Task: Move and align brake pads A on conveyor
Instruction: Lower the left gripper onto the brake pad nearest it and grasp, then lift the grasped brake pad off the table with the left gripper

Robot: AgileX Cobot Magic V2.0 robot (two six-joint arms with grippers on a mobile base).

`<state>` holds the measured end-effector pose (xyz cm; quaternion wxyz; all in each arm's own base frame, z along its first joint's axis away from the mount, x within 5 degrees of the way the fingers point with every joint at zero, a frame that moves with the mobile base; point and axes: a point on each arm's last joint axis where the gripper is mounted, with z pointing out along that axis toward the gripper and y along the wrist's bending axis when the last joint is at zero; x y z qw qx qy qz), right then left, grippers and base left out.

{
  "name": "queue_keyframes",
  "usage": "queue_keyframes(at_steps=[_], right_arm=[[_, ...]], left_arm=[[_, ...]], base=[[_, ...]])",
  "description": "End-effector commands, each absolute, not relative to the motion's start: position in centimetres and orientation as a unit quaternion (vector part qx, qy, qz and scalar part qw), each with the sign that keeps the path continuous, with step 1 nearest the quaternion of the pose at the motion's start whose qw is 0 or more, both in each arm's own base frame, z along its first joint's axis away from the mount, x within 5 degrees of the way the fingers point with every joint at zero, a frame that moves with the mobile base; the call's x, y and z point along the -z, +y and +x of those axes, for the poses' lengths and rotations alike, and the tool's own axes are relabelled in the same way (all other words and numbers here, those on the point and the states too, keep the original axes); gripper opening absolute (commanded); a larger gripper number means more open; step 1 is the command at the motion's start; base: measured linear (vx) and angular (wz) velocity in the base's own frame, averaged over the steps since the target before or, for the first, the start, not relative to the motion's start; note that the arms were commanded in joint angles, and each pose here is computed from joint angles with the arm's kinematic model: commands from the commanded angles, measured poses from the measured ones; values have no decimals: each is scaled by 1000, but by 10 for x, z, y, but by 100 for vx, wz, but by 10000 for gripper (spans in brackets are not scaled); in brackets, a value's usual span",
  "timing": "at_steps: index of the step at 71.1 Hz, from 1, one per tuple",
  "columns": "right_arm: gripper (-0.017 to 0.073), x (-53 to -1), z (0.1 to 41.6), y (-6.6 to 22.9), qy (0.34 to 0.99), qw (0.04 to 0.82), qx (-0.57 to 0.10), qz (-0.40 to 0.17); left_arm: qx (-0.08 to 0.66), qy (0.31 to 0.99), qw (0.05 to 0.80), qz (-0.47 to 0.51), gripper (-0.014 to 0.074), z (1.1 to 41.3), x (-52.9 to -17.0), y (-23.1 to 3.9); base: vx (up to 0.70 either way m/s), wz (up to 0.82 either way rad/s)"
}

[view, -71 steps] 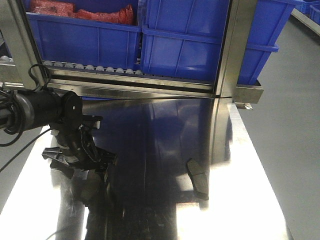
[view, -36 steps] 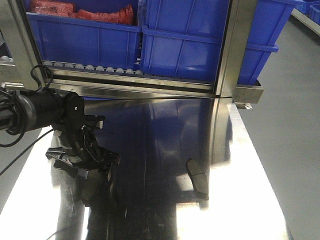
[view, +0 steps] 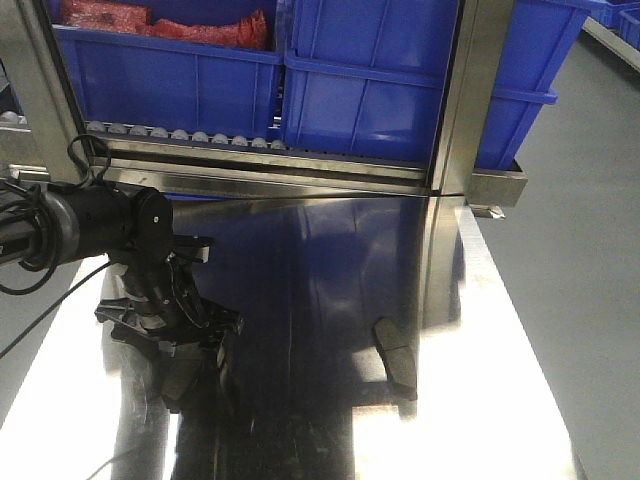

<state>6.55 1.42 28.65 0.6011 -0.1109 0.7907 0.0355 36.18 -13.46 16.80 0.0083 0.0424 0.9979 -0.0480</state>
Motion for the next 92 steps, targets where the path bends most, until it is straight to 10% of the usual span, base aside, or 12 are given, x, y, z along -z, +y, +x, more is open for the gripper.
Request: queue_keyframes(at_steps=[1, 45, 92], right_arm=[[-9, -301, 67, 14, 763, 637, -31, -106], [-9, -301, 67, 14, 763, 637, -31, -106], [-9, -301, 67, 14, 763, 637, -31, -106]], left_arm=[[65, 996, 44, 49, 587, 362, -193, -139], [63, 996, 34, 52, 308, 358, -199, -138], [72, 992, 75, 65, 216, 362, -208, -139]], base=[[0, 0], [0, 0], [0, 0]])
